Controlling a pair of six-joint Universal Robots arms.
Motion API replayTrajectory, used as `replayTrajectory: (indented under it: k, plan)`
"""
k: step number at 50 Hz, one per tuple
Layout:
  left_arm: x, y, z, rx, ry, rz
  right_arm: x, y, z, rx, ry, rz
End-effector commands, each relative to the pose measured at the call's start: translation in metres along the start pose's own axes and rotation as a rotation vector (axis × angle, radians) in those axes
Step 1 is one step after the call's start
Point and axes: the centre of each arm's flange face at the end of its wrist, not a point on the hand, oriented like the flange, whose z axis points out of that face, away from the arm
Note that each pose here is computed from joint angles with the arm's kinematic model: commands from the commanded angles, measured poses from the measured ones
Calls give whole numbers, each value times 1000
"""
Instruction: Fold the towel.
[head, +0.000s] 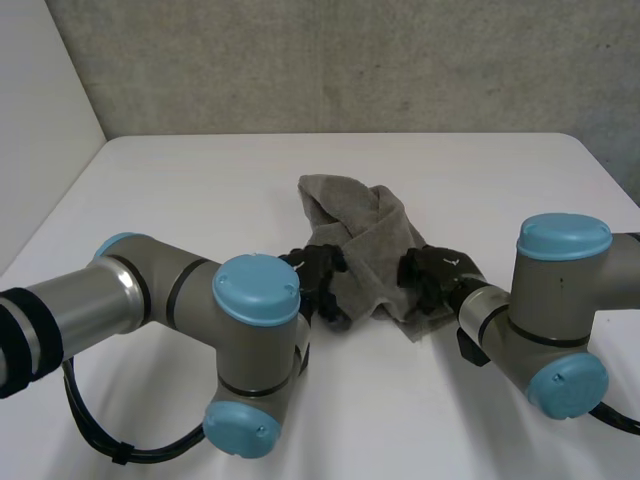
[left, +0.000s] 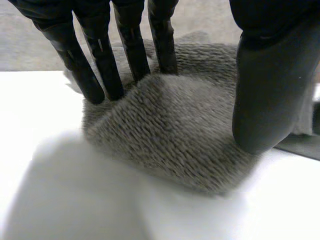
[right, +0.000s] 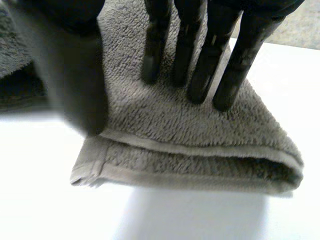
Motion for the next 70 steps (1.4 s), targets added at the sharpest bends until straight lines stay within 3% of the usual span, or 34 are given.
replayTrajectory:
  k: [1,29,39,51,58,64,70]
  plan:
    - [-6,2,0,4,-43,3,-10,7,-9,-20,-24,-4]
    - [-8,-11,2,31,-49,36,-19,-1,4,78,-54,89]
    - [-13,-73,-13,151,-55,-11,-33,0,-5,79,-80,63]
    - [-21,-118,-49,221,-65,-22,-40,-10,-13,109,-91,-50]
    - [-32,-165,-60,293,-34,59,-44,-27,-31,172,-89,-175]
    - [-34,-155,-56,238,15,101,-48,-22,-31,170,-95,-198]
    - [-52,-110,-44,98,-31,118,-46,-11,-23,147,-81,-225]
